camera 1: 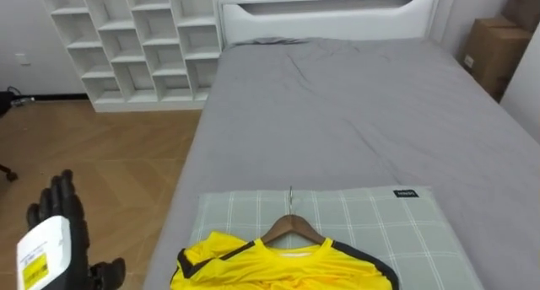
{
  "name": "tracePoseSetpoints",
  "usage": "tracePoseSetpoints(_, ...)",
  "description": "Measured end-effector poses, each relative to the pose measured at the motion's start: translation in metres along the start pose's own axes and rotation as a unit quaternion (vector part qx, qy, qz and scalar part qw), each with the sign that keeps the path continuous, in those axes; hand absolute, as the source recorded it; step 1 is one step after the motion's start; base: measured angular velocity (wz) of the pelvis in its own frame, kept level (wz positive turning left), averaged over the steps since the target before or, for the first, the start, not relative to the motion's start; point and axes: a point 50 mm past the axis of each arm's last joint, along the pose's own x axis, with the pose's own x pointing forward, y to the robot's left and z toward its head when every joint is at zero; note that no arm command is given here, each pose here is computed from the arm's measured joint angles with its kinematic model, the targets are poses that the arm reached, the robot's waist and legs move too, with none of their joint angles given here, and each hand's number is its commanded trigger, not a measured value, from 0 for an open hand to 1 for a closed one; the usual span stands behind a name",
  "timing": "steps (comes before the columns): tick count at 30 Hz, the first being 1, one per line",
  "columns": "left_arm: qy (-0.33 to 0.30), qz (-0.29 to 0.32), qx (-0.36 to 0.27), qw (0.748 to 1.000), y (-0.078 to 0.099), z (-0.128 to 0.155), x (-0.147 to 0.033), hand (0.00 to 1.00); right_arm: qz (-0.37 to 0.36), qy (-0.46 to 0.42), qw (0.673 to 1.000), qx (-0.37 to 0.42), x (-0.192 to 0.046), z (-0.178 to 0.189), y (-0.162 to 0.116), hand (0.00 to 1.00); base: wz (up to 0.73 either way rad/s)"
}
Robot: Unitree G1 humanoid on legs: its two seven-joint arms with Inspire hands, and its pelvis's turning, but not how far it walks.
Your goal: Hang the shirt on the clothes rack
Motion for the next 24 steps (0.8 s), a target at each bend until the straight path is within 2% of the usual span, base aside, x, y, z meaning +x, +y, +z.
tracePoseSetpoints(4, -0.010, -0.023, -0.020, 0.999, 0.000, 0.008, 0.008, 0.00, 0.001, 0.002, 1.000, -0.008, 0.000, 0.001, 0.000, 0.00, -0.10)
tracePoseSetpoints(11, -0.032, -0.041, -0.017, 0.998, 0.006, 0.017, 0.022, 0.00, -0.007, 0.024, 1.000, -0.017, -0.003, -0.005, -0.008, 0.00, -0.01)
tracePoseSetpoints(24, -0.037, -0.123, 0.006, 0.992, -0.010, 0.019, 0.022, 0.00, -0.011, 0.083, 0.988, -0.132, -0.005, -0.009, -0.014, 0.00, -0.05)
